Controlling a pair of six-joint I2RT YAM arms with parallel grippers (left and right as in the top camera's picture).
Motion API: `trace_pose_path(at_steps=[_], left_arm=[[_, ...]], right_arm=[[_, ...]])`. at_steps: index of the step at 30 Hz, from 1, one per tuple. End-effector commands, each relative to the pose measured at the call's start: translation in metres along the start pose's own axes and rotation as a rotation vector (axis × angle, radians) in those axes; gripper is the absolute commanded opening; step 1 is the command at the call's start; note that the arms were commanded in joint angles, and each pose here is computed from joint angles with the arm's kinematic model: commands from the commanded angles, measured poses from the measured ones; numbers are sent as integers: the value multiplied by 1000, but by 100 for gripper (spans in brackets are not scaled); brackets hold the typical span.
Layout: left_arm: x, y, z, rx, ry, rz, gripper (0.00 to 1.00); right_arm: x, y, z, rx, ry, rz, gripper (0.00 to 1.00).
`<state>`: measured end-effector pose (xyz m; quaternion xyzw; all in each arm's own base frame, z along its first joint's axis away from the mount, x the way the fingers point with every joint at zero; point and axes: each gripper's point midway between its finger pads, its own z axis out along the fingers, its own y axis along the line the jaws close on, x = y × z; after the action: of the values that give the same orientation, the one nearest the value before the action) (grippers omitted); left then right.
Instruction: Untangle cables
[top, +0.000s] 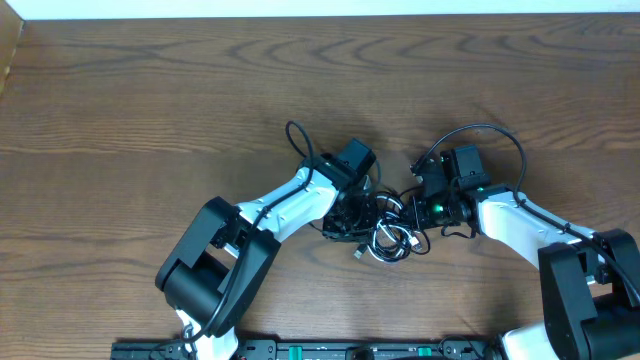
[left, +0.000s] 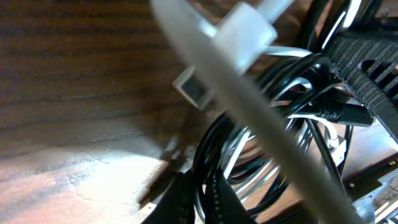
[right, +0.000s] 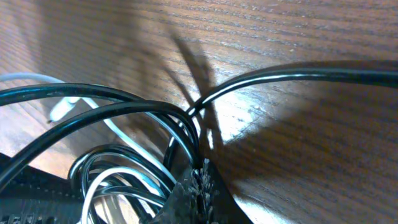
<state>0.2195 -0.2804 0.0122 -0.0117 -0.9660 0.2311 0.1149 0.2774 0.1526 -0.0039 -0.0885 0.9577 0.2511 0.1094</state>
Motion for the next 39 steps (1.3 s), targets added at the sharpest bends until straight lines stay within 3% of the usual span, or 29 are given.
trace_pose_path(at_steps=[1, 9, 20, 30, 39], left_arm=[[-3, 10, -5, -16, -4, 17, 7], [-16, 47, -68, -52, -77, -9, 7], [-23, 73, -166, -7, -333, -54, 7], [-29, 100, -222, 31, -512, -149, 8], [-27, 134, -254, 54, -603, -279, 8]], right_arm=[[16, -23, 7, 108, 44, 35, 1], [27, -69, -6, 361, 39, 253, 1], [4, -82, -36, 375, -53, 322, 1], [-49, -54, -123, 363, -371, 229, 1], [-58, -53, -190, 498, -591, 210, 3]])
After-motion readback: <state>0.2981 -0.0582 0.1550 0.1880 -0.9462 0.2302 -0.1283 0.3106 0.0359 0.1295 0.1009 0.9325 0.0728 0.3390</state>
